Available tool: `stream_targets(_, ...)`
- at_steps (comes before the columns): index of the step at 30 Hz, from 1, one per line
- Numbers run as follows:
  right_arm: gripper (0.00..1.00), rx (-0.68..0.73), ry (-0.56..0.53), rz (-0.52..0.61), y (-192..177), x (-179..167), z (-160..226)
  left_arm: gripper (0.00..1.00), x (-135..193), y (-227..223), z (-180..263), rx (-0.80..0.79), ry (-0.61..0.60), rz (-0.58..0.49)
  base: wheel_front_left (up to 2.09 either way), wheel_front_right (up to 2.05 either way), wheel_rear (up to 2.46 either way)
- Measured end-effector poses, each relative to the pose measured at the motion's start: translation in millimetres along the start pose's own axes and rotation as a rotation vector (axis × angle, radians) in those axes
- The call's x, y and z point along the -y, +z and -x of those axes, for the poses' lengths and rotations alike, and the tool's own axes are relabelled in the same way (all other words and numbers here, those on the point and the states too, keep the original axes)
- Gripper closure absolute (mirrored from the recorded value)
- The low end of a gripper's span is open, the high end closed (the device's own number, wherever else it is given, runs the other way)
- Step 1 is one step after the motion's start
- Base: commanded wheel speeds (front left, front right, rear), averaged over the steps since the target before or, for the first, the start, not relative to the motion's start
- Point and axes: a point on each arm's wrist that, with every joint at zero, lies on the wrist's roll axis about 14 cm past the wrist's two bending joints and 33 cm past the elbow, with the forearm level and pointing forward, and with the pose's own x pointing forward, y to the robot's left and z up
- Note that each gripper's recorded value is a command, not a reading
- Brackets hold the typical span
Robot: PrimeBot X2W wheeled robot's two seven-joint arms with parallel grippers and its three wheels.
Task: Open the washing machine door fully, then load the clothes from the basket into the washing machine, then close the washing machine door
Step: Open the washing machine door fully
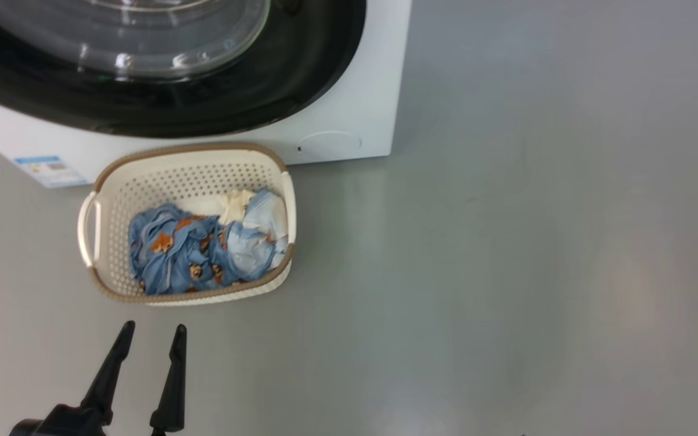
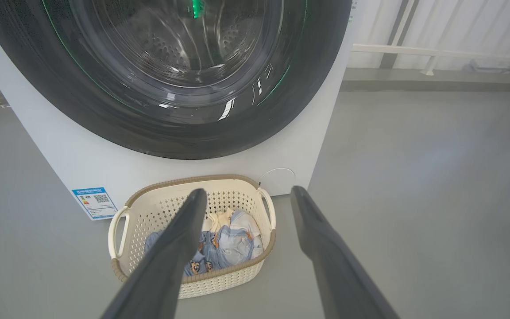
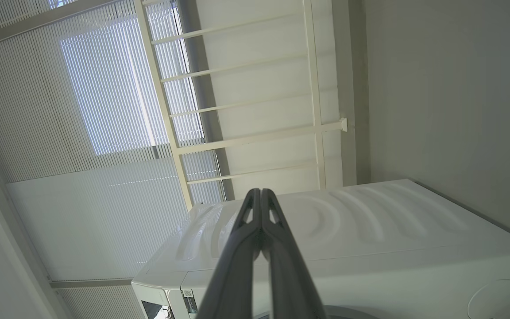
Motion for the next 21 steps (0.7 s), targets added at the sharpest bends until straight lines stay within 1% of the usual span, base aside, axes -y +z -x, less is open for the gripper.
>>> stream_targets(2, 1.0, -0.041, 0.001, 0.007, -8.7, 0.2, -10.6, 0.0, -4.5, -2.7, 1.9, -0.009, 0.016, -0.001, 0.0, 0.0, 0.0)
stream_targets(4, 1.0, -0.101, 0.001, 0.022, -25.3, 2.4, -26.0, 0.0, -9.8, -6.4, 4.1, -0.022, 0.036, -0.001, 0.0, 0.0, 0.0)
stream_targets(10, 1.0, -0.238, 0.029, 0.025, -67.2, -0.2, -57.1, 0.0, -13.0, -17.3, 8.0, -0.058, 0.056, 0.006, 0.0, 0.0, 0.0)
stream_targets(16, 1.0, -0.375, 0.032, 0.051, -109.1, 6.6, -81.0, 0.0, -20.5, -23.4, 10.4, -0.078, 0.094, 0.013, 0.0, 0.0, 0.0)
stream_targets(21, 1.0, -0.452, 0.033, 0.083, -140.0, 14.0, -99.1, 0.0, -28.4, -27.9, 13.1, -0.096, 0.123, 0.006, 0.0, 0.0, 0.0)
